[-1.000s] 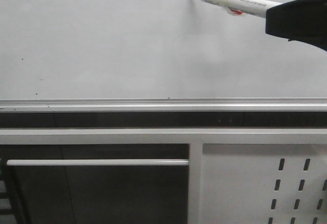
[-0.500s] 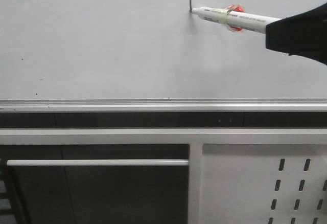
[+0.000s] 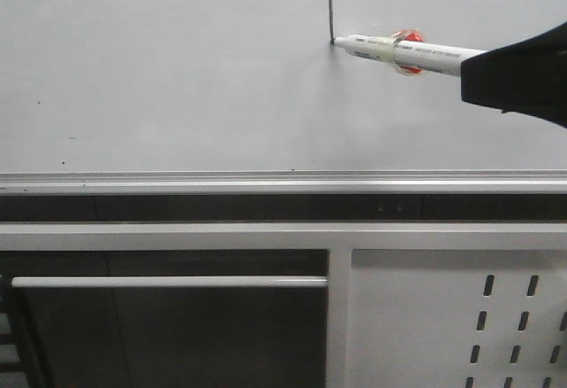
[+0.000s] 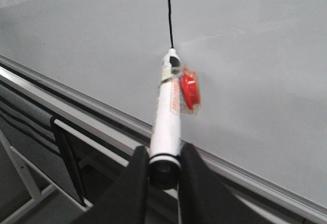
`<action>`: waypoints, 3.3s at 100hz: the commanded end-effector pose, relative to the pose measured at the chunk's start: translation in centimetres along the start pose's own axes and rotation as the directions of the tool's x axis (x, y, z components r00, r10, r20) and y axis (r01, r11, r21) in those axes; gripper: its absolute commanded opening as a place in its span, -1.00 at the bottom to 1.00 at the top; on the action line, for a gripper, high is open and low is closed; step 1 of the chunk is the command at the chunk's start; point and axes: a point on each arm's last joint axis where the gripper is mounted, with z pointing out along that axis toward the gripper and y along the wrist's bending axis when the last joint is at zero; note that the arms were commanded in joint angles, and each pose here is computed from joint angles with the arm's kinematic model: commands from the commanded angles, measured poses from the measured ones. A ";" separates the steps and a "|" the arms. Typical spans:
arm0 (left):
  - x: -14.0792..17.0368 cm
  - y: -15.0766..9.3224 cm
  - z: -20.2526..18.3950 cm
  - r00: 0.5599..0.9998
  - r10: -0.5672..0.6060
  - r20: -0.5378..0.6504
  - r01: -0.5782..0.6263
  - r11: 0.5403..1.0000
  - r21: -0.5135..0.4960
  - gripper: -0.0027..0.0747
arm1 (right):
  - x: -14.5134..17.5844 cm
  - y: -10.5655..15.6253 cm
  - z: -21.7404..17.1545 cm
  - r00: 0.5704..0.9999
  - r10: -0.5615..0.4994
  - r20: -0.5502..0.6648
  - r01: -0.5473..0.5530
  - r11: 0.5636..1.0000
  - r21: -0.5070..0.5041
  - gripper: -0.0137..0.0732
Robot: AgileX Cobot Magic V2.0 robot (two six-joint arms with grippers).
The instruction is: Write number 1 on whiteboard
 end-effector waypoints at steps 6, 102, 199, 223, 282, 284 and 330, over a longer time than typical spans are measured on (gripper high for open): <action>-1.1 -0.2 -0.1 0.999 -0.001 0.048 -0.001 1.000 0.029 -0.98 | -1.5 -0.1 0.2 0.996 0.008 0.090 -0.009 1.000 0.010 -0.80; -1.2 -0.3 -0.1 0.998 -0.003 0.055 0.001 0.999 0.040 -0.98 | -2.1 1.7 -7.5 0.997 0.067 0.043 -0.056 0.973 -0.223 -0.80; -3.0 -4.3 4.8 0.933 0.343 0.114 -0.361 0.885 0.294 -0.98 | -4.0 3.8 -4.8 0.886 0.060 -0.459 -0.207 0.938 -0.276 -0.80; -4.4 -3.8 5.8 0.907 0.408 0.100 -0.420 0.879 0.226 -0.98 | -6.9 4.6 -2.2 0.882 0.055 -0.468 -0.206 0.938 -0.278 -0.80; 0.9 -4.1 8.4 0.849 0.470 -0.243 -0.400 0.871 0.285 -0.97 | -7.6 5.5 1.0 0.828 0.036 -0.560 -0.222 0.937 -0.268 -0.80; 0.9 -4.2 8.5 0.831 0.500 -0.244 -0.425 0.853 0.302 -0.97 | -7.6 5.5 1.0 0.828 0.036 -0.560 -0.222 0.937 -0.268 -0.80; -2.6 -7.1 9.0 0.712 0.630 -0.310 -0.421 0.737 0.529 -0.97 | -7.8 5.7 1.3 0.830 0.095 -0.550 -0.278 0.925 -0.260 -0.80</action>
